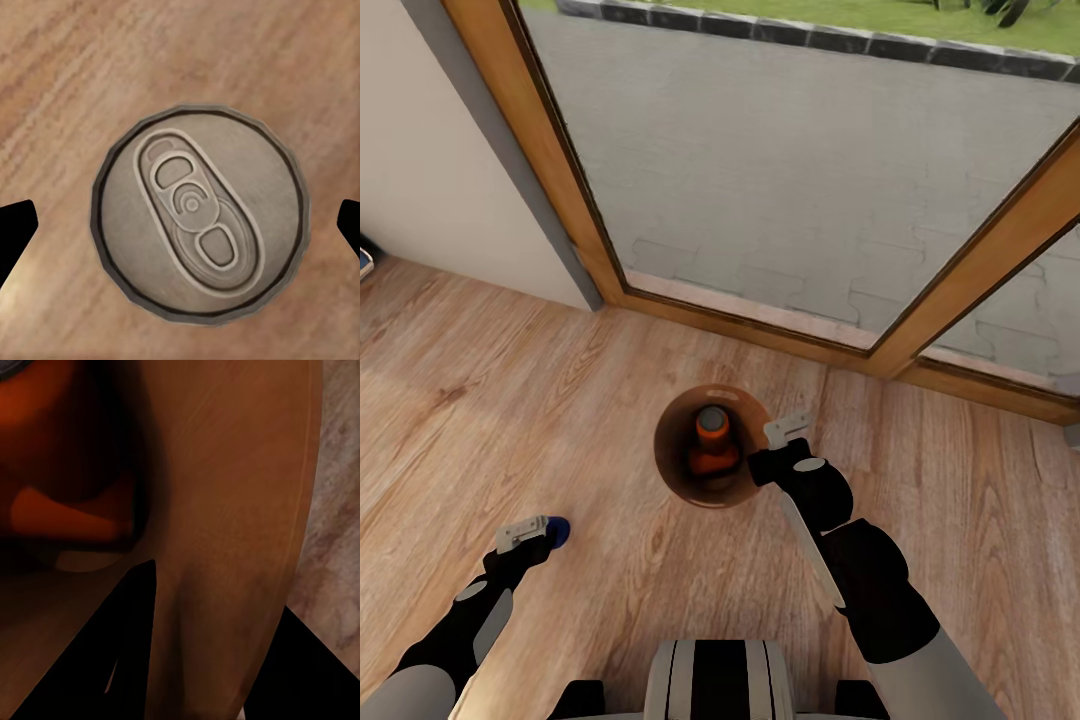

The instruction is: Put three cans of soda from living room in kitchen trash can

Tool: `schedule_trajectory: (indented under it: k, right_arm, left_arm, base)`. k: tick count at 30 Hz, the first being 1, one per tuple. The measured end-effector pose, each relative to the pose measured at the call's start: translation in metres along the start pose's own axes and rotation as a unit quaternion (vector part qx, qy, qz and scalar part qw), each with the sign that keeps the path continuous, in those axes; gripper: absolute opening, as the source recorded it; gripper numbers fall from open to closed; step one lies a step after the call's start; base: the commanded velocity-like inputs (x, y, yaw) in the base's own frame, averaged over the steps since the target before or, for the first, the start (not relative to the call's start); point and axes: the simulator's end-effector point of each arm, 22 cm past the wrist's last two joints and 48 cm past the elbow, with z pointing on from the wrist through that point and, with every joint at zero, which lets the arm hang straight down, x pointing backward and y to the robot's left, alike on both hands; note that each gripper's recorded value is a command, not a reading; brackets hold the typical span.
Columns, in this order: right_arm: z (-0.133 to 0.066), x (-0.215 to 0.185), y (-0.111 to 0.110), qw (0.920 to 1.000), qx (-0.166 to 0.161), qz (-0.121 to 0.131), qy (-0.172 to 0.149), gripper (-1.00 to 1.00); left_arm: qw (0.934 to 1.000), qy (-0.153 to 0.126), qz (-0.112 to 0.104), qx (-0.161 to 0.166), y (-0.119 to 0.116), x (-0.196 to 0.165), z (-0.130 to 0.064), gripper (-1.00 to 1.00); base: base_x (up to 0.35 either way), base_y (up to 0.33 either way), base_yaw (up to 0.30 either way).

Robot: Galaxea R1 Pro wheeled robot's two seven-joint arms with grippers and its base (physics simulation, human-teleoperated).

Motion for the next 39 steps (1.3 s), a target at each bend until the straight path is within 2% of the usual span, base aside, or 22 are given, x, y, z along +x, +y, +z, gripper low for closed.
schedule_trajectory:
  k: [5,10,23,24,39]
  right_arm:
    - [0.0,0.0,-0.0002,1.0,0.0,0.0,0.0,-1.0]
    - [0.009,0.0074,0.0008,1.0,0.001,0.0,0.0,-1.0]
    - [0.009,0.0074,0.0009,1.0,0.0,0.0,0.0,-1.0]
    - [0.009,0.0073,0.001,1.0,0.0,0.0,0.0,-1.0]
    - [0.0089,0.007,0.0009,1.0,0.0,0.0,0.0,-1.0]
  left_arm:
    - [1.0,0.0,0.0,0.0,-0.0001,-0.0001,0.0,1.0]
    - [1.0,0.0,0.0,0.0,-0.0005,0.0074,0.0087,1.0]
    - [1.0,0.0,0.0,0.0,-0.0004,0.0076,0.0087,1.0]
    - [1.0,0.0,0.0,0.0,-0.0005,0.0074,0.0087,-1.0]
    - [1.0,-0.001,-0.001,0.0,-0.0006,0.0068,0.0087,-1.0]
  base:
    - [0.0,0.0,0.0]
    - [0.0,0.0,0.0]
    - [0.0,0.0,0.0]
    - [0.0,0.0,0.0]
    - [0.0,0.0,0.0]
